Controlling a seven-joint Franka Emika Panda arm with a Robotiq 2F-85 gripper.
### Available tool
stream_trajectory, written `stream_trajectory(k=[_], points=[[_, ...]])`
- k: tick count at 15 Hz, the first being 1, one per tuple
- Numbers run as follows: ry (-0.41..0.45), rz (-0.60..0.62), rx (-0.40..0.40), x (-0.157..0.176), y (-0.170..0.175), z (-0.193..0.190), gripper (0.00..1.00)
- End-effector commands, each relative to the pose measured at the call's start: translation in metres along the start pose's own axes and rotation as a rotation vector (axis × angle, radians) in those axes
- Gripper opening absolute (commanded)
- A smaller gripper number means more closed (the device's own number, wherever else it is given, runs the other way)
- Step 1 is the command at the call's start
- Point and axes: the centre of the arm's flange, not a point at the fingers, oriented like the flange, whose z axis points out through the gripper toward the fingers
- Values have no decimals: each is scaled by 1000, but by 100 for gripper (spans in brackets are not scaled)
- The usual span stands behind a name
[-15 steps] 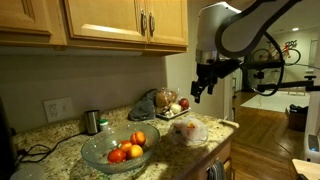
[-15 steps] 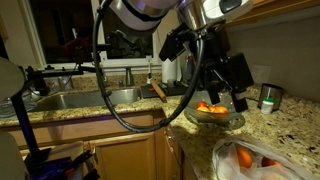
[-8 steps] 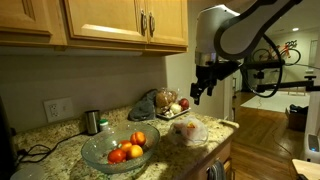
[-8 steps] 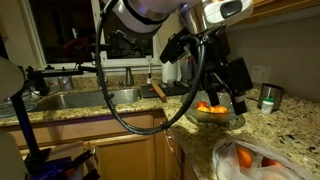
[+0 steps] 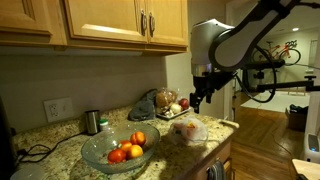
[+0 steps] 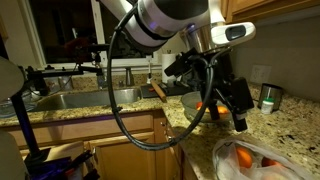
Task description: Take one peach from the plastic and put it in the glass bowl
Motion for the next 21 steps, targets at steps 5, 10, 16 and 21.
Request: stream_trajectory(k=[5, 10, 16, 21], points=[[-22, 45, -77, 31, -7, 42, 100], [-55, 73, -88, 42, -4, 64, 100], [-83, 76, -38, 52, -5, 77, 100], [-90, 75, 5, 54, -16, 77, 100]])
